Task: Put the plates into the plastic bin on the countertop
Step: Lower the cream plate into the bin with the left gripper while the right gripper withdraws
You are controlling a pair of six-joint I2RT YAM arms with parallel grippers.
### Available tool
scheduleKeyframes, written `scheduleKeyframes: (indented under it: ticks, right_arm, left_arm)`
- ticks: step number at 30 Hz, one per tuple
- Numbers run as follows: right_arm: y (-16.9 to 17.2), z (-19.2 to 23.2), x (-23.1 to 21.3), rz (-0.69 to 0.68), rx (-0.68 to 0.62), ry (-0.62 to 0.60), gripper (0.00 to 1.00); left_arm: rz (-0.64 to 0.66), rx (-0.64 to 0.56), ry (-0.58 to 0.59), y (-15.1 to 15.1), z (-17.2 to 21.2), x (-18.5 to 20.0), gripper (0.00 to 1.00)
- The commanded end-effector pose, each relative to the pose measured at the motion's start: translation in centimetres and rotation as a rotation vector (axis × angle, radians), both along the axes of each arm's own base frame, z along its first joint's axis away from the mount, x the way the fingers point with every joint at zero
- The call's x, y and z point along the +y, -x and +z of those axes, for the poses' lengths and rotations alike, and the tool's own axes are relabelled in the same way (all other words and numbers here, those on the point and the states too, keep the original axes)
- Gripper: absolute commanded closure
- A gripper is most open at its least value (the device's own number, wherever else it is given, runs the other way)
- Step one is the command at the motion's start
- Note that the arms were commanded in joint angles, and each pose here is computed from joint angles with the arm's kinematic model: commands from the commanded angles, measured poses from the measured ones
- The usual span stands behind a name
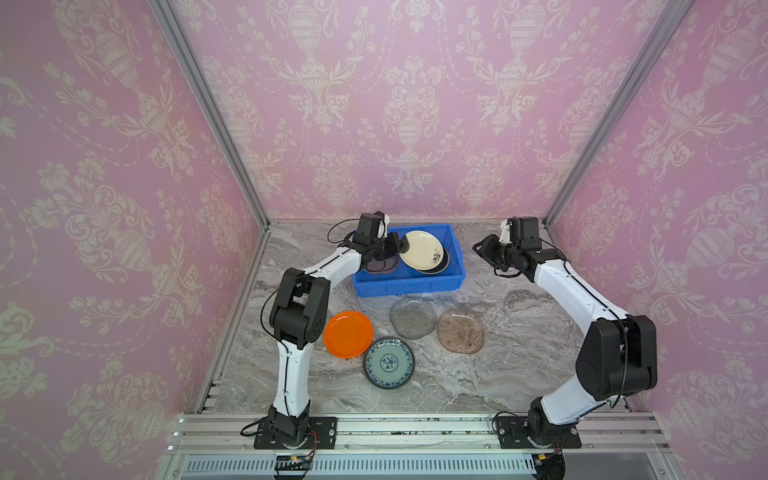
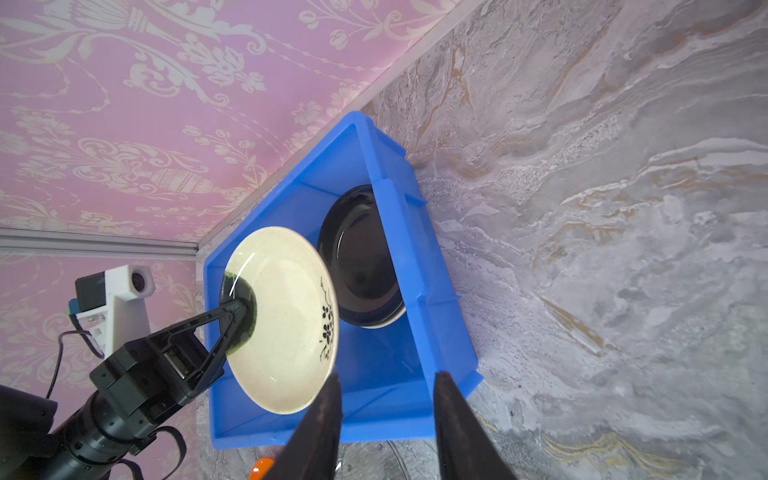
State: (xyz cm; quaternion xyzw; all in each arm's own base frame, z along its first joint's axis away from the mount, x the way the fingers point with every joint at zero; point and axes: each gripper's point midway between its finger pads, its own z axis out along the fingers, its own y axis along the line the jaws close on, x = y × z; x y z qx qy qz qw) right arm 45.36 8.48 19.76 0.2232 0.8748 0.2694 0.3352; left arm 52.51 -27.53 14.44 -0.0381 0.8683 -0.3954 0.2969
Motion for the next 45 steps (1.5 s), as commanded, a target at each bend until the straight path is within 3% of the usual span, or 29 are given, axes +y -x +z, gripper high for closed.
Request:
scheduleKeyframes:
  ticks: [1,22,43,45]
  right_arm:
    - [0.4,1.5,-0.3,-0.012,-0.045,-0.015,0.61]
    - [0.9,0.9,-0.1,0.003,-0.051,-0.049,0.61]
    - [1.0,-1.6,0.4,0.022,0.005,-0.069,0.61]
    - [1.0,-1.6,0.4,0.022,0.004,-0.071,0.62]
  left_arm:
    - [-0.001,-0.026,-0.038,-0.8,-0.2,-0.6,1.00]
    - [0.006,0.007,-0.163,-2.0,-3.9,-2.7,1.00]
    - [-0.001,0.024,-0.200,-4.2,-5.7,-3.9,1.00]
    - [-0.002,0.023,-0.222,-4.2,-5.7,-3.7,0.86]
